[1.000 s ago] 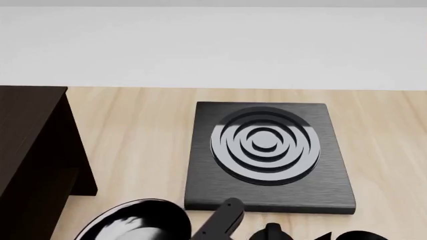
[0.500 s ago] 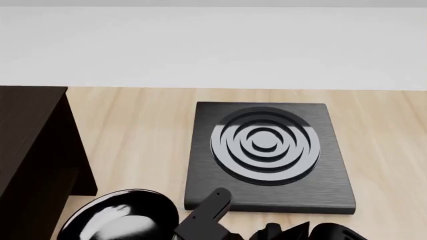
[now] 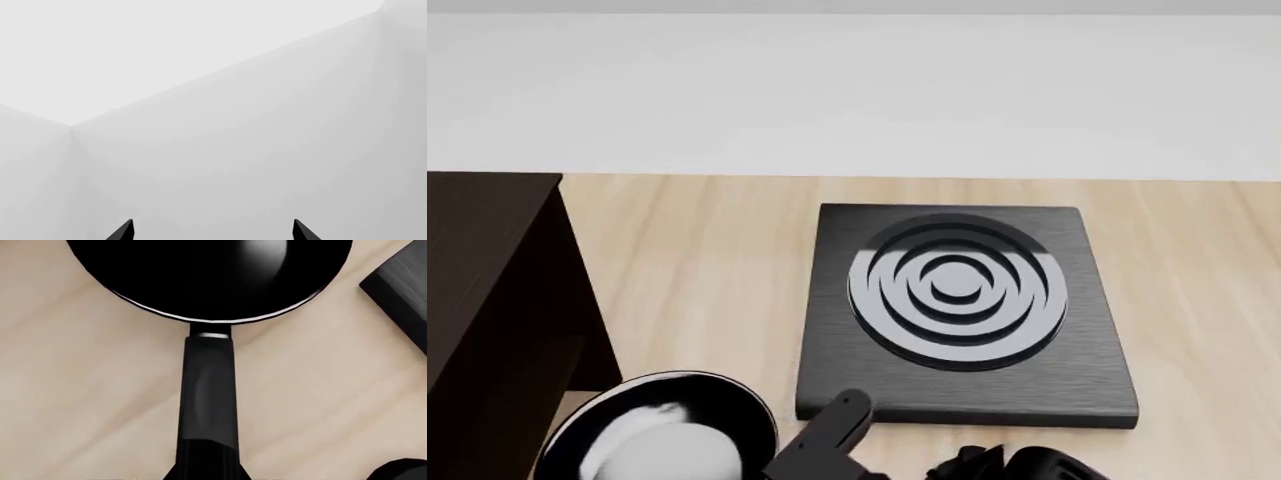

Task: Put the frying pan under the cabinet shelf.

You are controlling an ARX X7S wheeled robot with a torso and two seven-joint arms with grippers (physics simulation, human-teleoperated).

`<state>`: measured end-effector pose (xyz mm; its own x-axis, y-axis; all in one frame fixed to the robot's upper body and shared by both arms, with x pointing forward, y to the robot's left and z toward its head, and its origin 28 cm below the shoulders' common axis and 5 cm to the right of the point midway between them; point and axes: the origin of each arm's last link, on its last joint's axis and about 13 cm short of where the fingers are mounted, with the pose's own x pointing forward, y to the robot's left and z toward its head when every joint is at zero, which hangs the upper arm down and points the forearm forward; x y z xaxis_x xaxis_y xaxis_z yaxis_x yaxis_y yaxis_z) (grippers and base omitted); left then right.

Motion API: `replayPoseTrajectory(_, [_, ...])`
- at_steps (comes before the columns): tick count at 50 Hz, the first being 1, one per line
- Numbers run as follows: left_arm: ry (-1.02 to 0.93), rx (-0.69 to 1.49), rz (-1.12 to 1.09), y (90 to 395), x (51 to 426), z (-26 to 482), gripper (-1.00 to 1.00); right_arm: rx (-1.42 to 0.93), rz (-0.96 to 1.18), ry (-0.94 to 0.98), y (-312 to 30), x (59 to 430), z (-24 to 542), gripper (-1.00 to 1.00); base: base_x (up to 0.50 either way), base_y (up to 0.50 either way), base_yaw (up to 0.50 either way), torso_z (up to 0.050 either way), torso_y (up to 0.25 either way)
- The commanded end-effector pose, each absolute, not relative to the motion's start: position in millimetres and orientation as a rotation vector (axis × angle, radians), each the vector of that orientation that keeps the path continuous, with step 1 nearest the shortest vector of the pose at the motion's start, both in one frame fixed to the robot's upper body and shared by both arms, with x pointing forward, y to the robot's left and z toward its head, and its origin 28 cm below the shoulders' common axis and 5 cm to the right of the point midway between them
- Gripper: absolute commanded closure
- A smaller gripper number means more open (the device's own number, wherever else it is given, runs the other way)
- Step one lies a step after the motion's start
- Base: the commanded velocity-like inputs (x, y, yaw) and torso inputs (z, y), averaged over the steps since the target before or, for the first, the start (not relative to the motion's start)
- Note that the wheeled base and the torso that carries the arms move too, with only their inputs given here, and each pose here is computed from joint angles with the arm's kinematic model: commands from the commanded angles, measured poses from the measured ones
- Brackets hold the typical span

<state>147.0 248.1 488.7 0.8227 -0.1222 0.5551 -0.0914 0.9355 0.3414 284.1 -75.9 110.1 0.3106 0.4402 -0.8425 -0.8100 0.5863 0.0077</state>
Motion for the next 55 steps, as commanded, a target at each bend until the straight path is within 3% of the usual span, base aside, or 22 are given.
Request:
replayPoseTrajectory(1, [-0.609,0.368,-0.017,247.8,147.0,487.5,-1.00,-0.498,0.877,0.947,-70.3,286.3,109.5,1.00,0.00,0.00,0.00,0.000,0.000])
replayPoseTrajectory(12, [-0.602,0.369,-0.019,247.3,149.7,486.0,-1.00,-0.546,0.883,0.951,-67.2,283.7,127.1,1.00,0.00,0.00,0.00,0.000,0.000])
replayPoseTrajectory(32, [-0.613,0.378,-0.007,248.2,145.5,487.5,-1.00,-0.452,1.018,0.979,-57.5,244.4,156.8,1.00,0.00,0.00,0.00,0.000,0.000])
replayPoseTrajectory(55, [-0.594,0.372,0.003,253.0,145.1,477.8,-1.00,-0.472,1.112,0.950,-28.0,272.8,107.3,1.00,0.00,0.00,0.00,0.000,0.000])
